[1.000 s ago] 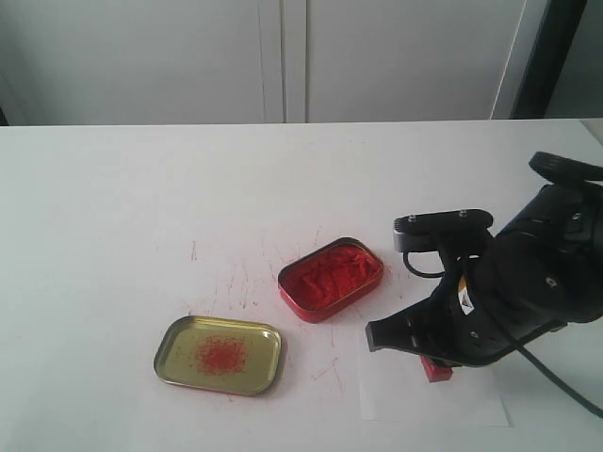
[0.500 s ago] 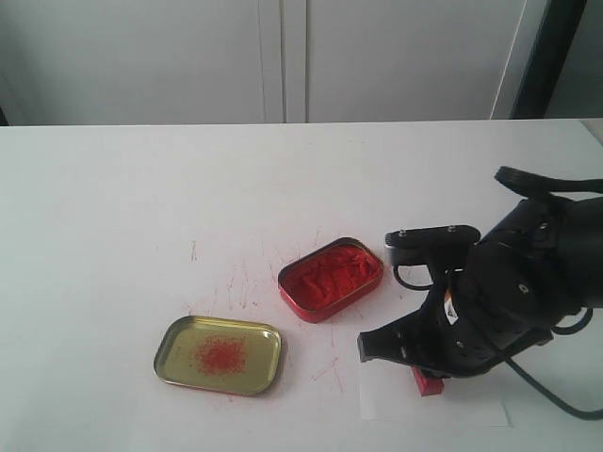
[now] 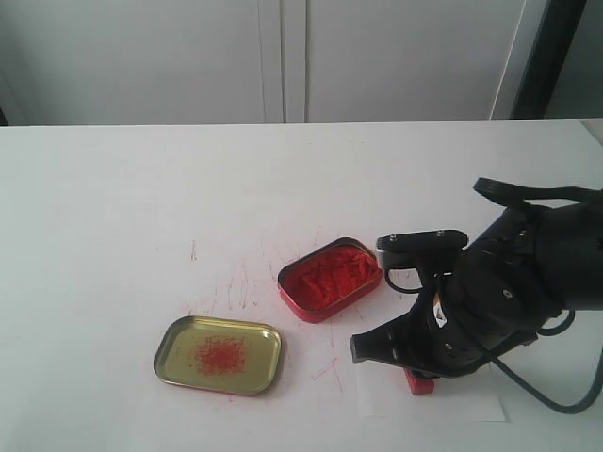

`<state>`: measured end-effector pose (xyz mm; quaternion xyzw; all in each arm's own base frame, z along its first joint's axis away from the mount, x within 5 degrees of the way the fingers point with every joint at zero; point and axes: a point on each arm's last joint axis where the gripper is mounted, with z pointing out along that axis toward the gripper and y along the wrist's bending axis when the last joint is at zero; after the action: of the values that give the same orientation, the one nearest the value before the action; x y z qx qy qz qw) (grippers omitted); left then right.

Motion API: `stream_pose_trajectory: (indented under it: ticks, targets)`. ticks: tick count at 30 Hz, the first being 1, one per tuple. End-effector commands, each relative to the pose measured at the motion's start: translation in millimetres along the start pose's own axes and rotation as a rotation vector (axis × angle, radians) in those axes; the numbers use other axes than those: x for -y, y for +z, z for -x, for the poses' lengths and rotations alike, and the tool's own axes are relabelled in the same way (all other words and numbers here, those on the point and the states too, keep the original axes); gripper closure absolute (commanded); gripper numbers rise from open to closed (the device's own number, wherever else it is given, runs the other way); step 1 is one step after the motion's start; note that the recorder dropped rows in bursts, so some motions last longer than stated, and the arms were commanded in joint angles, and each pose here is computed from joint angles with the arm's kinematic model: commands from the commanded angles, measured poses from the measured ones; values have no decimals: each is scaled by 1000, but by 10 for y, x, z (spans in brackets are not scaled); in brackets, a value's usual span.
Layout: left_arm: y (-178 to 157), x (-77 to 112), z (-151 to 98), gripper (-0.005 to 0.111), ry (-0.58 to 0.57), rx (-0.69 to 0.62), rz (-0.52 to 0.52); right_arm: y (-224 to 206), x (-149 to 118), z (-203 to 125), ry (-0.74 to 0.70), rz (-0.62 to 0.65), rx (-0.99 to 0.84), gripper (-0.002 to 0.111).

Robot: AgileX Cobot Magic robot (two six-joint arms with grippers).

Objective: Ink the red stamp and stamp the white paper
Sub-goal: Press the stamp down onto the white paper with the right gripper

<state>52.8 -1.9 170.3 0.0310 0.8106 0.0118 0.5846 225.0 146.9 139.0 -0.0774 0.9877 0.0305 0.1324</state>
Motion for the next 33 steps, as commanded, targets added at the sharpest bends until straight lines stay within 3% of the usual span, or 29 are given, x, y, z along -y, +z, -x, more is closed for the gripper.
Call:
stream_pose_trajectory:
  ticks: [1,21,27,33]
  targets:
    - [2,4,-5,107,-8,0,-5,380,81,-271,-24,-53,-136,108]
    - [2,4,-5,107,-8,0,-5,500,119,-375,-31,-81,-197,108]
    - [2,4,-5,107,-8,0,-5,493,136,-398,-96,-93,-226,108]
    - [2,4,-5,107,-8,0,-5,502,106,-367,-35,-66,-188,108]
